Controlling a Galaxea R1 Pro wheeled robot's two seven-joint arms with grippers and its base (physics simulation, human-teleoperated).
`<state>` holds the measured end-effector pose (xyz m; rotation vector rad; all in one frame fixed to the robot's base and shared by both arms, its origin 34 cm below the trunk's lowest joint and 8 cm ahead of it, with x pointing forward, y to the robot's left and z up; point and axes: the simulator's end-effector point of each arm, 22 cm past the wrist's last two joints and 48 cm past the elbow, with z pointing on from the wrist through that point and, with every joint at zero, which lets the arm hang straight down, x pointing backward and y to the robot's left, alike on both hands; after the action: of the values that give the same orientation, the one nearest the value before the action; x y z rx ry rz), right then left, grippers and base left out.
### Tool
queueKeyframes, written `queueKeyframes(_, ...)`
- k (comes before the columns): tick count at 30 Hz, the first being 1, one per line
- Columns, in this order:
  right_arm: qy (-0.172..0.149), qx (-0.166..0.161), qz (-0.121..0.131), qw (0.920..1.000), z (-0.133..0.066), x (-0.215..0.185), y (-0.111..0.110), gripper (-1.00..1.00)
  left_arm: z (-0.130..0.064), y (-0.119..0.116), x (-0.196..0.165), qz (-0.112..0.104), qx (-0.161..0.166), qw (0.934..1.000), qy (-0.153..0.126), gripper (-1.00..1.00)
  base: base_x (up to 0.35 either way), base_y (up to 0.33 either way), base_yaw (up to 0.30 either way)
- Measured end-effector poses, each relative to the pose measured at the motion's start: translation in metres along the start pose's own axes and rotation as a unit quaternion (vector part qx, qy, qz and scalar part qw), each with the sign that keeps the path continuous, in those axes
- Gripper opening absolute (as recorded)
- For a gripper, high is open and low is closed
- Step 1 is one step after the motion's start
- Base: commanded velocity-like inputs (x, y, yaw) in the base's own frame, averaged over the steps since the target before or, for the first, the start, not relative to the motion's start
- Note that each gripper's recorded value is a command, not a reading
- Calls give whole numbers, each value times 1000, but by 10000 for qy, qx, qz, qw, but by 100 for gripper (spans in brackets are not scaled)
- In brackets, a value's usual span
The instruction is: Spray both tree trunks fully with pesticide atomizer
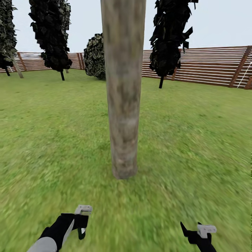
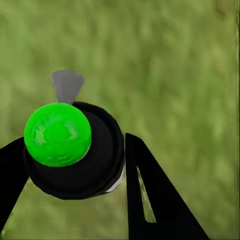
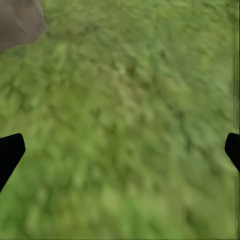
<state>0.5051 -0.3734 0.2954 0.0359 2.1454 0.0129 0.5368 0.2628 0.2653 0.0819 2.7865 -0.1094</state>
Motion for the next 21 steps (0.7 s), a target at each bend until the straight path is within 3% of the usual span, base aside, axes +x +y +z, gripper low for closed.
queueKeyframes(5,2,12,5,10000,0,0,-1,100,-9,-2,-49,45,-8,9994,-350,-100,93,0,-218)
queueKeyframes(6,-2,26,17,10000,0,0,-1,100,-18,-14,-77,-11,72,9996,-262,-100,0,0,-3)
queueKeyframes(7,-3,27,20,10000,0,0,-1,100,-36,-13,-140,10,64,9976,-688,-100,0,0,-2)
queueKeyframes(8,1,29,21,10000,0,0,-1,100,-42,-16,-159,17,81,9966,-816,-100,0,0,-1)
queueKeyframes(11,31,-5,22,10000,-1,3,3,100,-32,-18,-128,66,72,9985,-532,-100,0,0,0)
queueKeyframes(14,28,1,30,10000,-1,3,3,100,-33,-19,-129,69,78,9985,-535,-100,-265,0,0)
queueKeyframes(21,29,0,29,10000,-1,3,3,100,-33,-18,-129,86,66,9985,-543,-100,-30,0,-49)
